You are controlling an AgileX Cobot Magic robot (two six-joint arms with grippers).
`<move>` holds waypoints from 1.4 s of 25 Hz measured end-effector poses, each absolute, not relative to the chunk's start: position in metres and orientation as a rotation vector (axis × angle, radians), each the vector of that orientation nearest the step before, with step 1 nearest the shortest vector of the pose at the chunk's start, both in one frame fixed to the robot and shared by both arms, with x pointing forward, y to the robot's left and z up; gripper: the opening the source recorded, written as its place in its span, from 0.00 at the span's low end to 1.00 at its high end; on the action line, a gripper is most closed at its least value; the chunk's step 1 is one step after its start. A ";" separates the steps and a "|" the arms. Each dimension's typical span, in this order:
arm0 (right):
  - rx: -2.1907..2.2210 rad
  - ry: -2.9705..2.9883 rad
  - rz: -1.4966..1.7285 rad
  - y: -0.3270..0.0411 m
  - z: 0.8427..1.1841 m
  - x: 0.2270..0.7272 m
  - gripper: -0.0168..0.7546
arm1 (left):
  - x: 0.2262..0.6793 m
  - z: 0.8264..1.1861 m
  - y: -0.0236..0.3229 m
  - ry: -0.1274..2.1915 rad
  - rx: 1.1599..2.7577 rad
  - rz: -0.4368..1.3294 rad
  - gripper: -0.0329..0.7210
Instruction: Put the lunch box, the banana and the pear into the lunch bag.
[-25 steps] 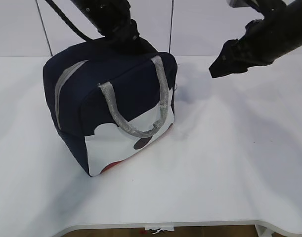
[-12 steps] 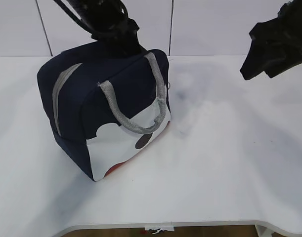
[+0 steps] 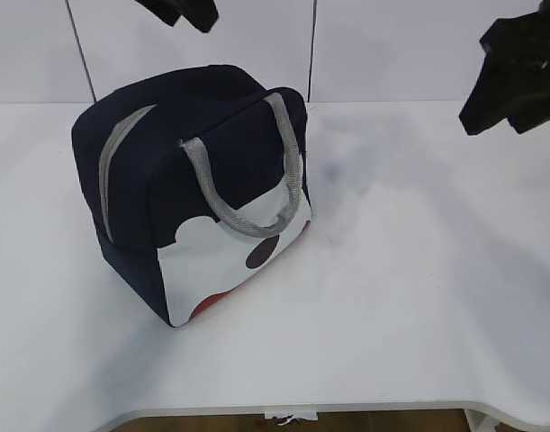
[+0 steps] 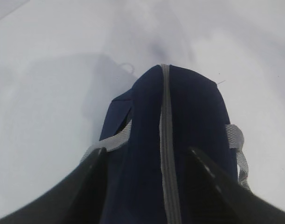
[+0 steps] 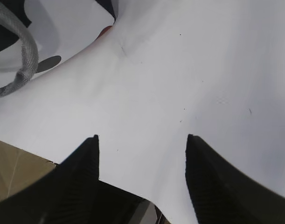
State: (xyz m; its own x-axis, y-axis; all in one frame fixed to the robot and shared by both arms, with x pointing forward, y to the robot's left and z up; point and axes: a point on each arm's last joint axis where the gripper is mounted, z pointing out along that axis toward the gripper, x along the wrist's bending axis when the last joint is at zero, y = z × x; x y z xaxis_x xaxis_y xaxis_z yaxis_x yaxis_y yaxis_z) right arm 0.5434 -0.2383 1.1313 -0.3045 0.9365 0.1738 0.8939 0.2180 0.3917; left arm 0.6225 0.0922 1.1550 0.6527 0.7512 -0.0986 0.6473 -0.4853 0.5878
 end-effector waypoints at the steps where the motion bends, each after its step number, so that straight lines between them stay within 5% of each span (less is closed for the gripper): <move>1: 1.787 2.370 0.654 -0.239 1.133 0.538 0.60 | 0.619 1.162 0.095 1.098 2.258 0.250 0.57; 21: 1.575 2.135 0.931 -0.265 1.173 0.341 0.60 | 0.471 1.195 0.178 1.169 2.306 0.355 0.44; 35: 1.417 1.948 0.973 -0.285 1.132 0.243 0.60 | 0.336 1.194 0.242 1.082 2.166 0.458 0.37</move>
State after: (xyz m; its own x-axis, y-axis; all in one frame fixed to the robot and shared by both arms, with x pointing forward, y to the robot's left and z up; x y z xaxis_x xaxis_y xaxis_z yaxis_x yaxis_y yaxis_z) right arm 0.2435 -0.2852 1.1323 -0.3039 0.9527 -0.0087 0.5652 0.1876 0.8033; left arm 0.3361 0.2424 1.1936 0.5957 0.8031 0.0154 0.5702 -0.4363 0.6961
